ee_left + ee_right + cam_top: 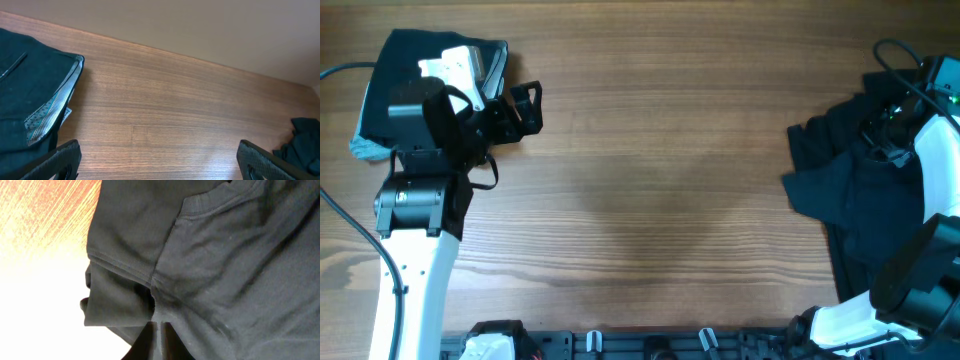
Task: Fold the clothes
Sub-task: 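Grasp the top black T-shirt from the right pile with the right gripper, then drag the black T-shirt leftward and spread it flat mid-table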
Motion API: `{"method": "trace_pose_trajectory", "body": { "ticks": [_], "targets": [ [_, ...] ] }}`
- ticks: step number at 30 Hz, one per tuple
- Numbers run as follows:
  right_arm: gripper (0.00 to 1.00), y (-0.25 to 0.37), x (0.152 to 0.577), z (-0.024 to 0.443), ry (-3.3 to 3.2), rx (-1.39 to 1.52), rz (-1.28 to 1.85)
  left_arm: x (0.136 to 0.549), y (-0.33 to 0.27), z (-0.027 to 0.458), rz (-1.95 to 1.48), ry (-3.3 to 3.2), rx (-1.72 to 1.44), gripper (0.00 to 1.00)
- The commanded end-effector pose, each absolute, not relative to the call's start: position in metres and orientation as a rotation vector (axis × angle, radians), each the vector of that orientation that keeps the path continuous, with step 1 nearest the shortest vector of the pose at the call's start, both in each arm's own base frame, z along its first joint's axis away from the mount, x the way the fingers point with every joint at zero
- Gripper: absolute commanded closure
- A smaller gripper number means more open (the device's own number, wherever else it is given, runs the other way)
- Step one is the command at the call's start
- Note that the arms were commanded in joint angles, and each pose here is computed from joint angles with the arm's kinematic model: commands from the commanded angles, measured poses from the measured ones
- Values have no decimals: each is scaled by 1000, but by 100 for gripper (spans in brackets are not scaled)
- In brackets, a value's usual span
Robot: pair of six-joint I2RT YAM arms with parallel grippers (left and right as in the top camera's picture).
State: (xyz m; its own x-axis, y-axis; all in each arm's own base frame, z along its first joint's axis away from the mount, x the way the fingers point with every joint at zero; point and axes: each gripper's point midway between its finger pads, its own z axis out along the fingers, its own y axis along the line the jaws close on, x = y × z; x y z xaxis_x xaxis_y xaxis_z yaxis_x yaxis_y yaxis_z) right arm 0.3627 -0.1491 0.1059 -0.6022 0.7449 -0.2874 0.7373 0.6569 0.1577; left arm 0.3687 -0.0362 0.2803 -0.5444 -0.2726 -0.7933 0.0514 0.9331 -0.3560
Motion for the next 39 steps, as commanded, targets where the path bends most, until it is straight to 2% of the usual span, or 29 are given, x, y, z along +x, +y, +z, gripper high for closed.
{"method": "trace_pose_trajectory", "body": {
  "ticks": [1, 4, 9, 11, 12, 15, 18, 21, 28, 30, 33, 35, 36, 38, 39],
  "targets": [
    [43, -139, 357, 85, 2598, 1170, 77, 372, -41, 288, -424, 2093, -118, 0],
    [30, -122, 362, 62, 2660, 1086, 152, 372, -41, 288, -424, 2093, -118, 0],
    [33, -122, 360, 30, 2725, 1121, 141, 372, -41, 288, -424, 2093, -118, 0],
    [56, -121, 357, 22, 2749, 1133, 139, 372, -41, 288, -424, 2094, -119, 0],
    [73, -123, 356, 22, 2749, 1136, 122, 372, -41, 288, -424, 2094, -119, 0],
    [96, -128, 354, 24, 2735, 1164, 117, 372, -41, 288, -424, 2094, -119, 0],
    [96, -138, 347, 27, 2712, 1236, 123, 372, -41, 288, -424, 2094, -119, 0],
    [96, -141, 363, 59, 2648, 1128, 225, 372, -41, 288, -424, 2093, -118, 0],
    [96, -119, 395, 211, 2335, 770, 387, 367, -40, 319, -419, 1985, -93, 0],
    [96, -86, 402, 272, 2214, 634, 506, 358, -34, 343, -402, 1908, -92, 0],
    [96, -14, 412, 320, 2151, 432, 634, 345, -19, 372, -364, 1807, -110, 0],
    [96, 66, 415, 330, 2163, 239, 756, 331, -7, 390, -327, 1748, -132, 0],
    [96, 129, 409, 328, 2185, 78, 845, 324, 1, 396, -298, 1724, -154, 0],
    [96, 254, 375, 311, 2237, -234, 997, 309, 15, 407, -212, 1685, -157, 0],
    [95, 291, 358, 300, 2259, -332, 1029, 303, 18, 411, -180, 1672, -147, 0]
  ]
}}
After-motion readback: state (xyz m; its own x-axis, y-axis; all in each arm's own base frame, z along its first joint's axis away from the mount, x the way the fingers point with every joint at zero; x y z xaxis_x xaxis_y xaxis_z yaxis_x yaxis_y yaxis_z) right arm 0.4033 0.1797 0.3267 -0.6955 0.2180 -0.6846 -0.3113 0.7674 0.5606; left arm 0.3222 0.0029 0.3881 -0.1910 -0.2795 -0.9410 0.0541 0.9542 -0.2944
